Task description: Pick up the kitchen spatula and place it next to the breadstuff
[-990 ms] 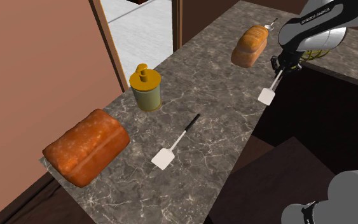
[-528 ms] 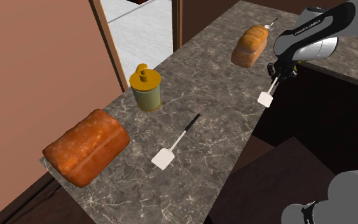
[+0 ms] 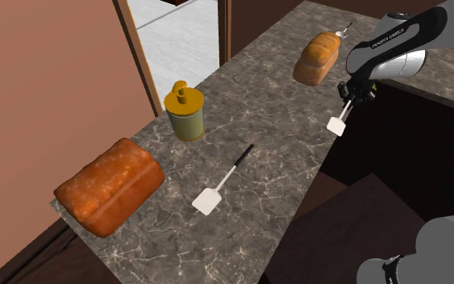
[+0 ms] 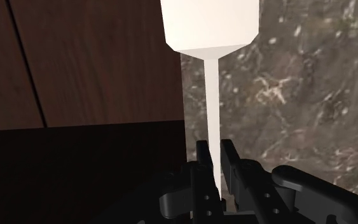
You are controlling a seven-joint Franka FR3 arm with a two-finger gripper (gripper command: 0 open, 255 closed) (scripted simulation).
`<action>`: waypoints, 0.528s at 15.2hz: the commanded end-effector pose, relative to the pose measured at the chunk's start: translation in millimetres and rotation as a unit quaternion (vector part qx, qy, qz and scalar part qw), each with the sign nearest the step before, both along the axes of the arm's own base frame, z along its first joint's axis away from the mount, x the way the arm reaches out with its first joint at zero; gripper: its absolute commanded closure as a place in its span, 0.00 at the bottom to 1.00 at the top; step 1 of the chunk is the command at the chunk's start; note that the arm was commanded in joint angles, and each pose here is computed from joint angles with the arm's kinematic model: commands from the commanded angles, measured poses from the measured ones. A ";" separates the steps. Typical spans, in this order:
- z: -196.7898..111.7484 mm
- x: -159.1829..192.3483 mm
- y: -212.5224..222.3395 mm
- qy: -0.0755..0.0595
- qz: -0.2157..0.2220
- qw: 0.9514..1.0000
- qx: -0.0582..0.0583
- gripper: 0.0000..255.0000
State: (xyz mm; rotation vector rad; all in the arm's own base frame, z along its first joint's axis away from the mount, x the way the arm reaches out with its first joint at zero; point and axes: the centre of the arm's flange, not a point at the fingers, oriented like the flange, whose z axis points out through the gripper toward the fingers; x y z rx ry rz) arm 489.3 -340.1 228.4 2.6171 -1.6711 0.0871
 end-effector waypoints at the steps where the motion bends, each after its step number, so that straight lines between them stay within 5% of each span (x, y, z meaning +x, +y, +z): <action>1: 0.0 0.0 0.0 0.000 0.000 1.000 0.000 0.00; 6: 0.0 0.0 0.0 0.000 0.000 1.000 0.000 0.00; 8: 26.3 -0.8 1.6 0.000 0.000 1.000 0.000 0.00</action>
